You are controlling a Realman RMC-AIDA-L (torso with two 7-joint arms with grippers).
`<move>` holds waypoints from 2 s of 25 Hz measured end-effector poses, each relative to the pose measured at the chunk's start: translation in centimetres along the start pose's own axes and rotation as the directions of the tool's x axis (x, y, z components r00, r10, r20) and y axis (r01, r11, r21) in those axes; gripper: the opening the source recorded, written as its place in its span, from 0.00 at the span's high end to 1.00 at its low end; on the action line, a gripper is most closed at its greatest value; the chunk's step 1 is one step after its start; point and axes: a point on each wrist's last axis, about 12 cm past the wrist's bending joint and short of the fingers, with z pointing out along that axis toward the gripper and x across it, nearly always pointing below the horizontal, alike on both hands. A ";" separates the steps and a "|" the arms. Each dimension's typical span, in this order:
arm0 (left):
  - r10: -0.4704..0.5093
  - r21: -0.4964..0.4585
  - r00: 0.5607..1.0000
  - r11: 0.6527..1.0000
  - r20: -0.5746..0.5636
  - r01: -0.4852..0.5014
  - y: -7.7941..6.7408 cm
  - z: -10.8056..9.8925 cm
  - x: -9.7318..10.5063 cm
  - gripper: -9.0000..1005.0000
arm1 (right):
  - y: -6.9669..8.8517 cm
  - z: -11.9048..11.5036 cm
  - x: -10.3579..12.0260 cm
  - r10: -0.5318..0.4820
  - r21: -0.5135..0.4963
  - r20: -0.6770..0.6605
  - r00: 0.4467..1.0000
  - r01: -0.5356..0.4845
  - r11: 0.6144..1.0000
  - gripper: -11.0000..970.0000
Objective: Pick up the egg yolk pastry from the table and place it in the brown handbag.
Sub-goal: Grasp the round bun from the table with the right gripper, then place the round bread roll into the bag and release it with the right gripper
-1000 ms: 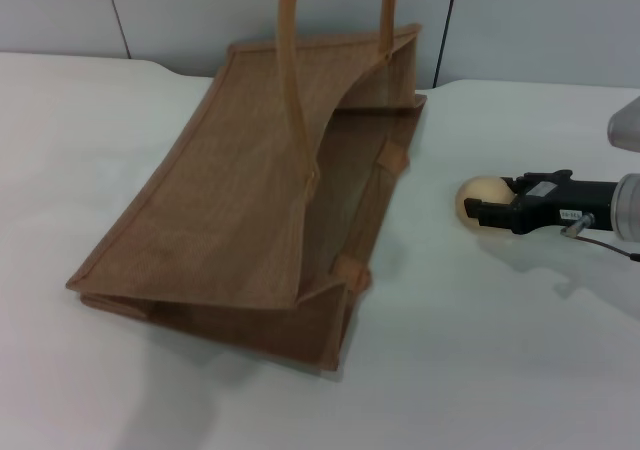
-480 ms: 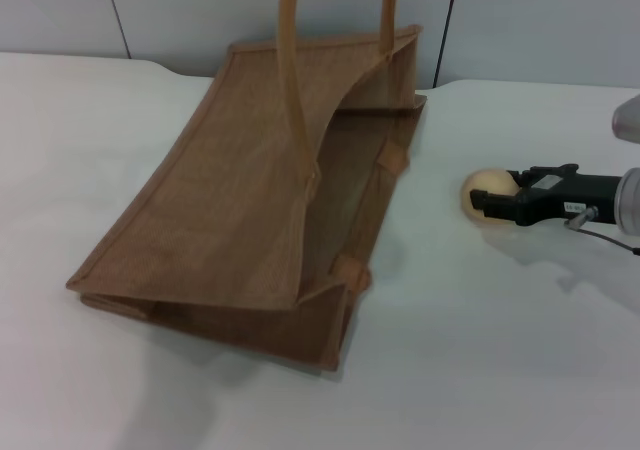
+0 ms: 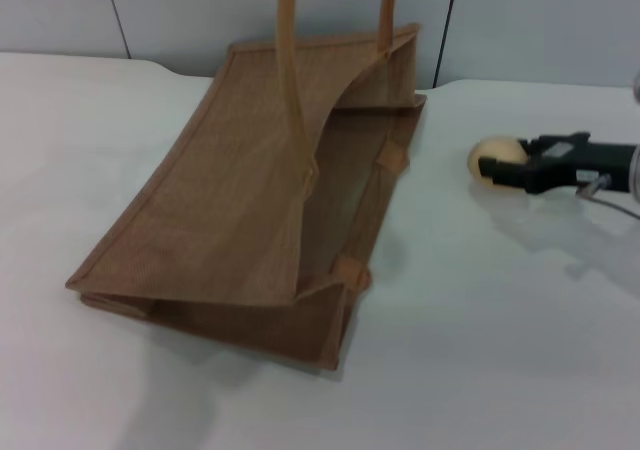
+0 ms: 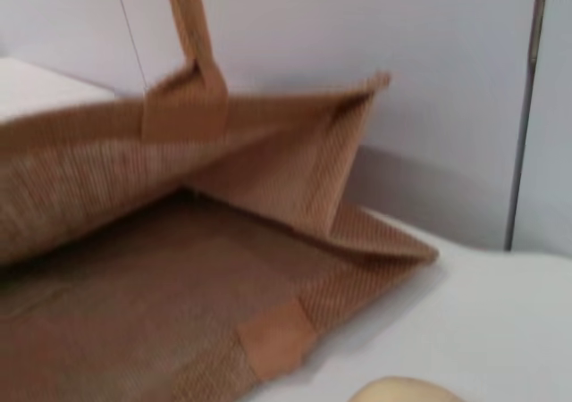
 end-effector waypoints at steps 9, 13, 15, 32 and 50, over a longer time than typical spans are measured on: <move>0.069 0.000 0.996 0.998 0.050 -0.069 -0.8 -0.4 -2.7 0.88 | 1.2 -1.2 -2.9 -0.009 -0.151 0.156 0.988 0.033 0.988 0.41; 0.102 0.006 0.991 0.995 0.082 -0.103 -1.5 -0.5 -4.3 0.88 | 2.2 -0.9 -3.4 -0.050 -0.205 0.171 0.984 0.085 0.975 0.42; 0.121 0.015 0.988 0.992 0.091 -0.123 -2.0 -0.4 -5.1 0.88 | 2.6 -0.4 -3.7 -0.064 -0.221 0.175 0.983 0.102 0.970 0.42; 0.166 0.019 0.975 0.985 0.144 -0.171 -3.4 -0.4 -7.1 0.85 | 2.7 2.1 -6.1 -0.109 -0.120 0.196 0.975 0.134 0.984 0.40; 0.121 -0.007 0.985 0.993 0.123 -0.121 -2.4 -0.5 -5.5 0.79 | 2.3 1.9 -5.1 -0.090 -0.108 0.178 0.980 0.110 0.988 0.07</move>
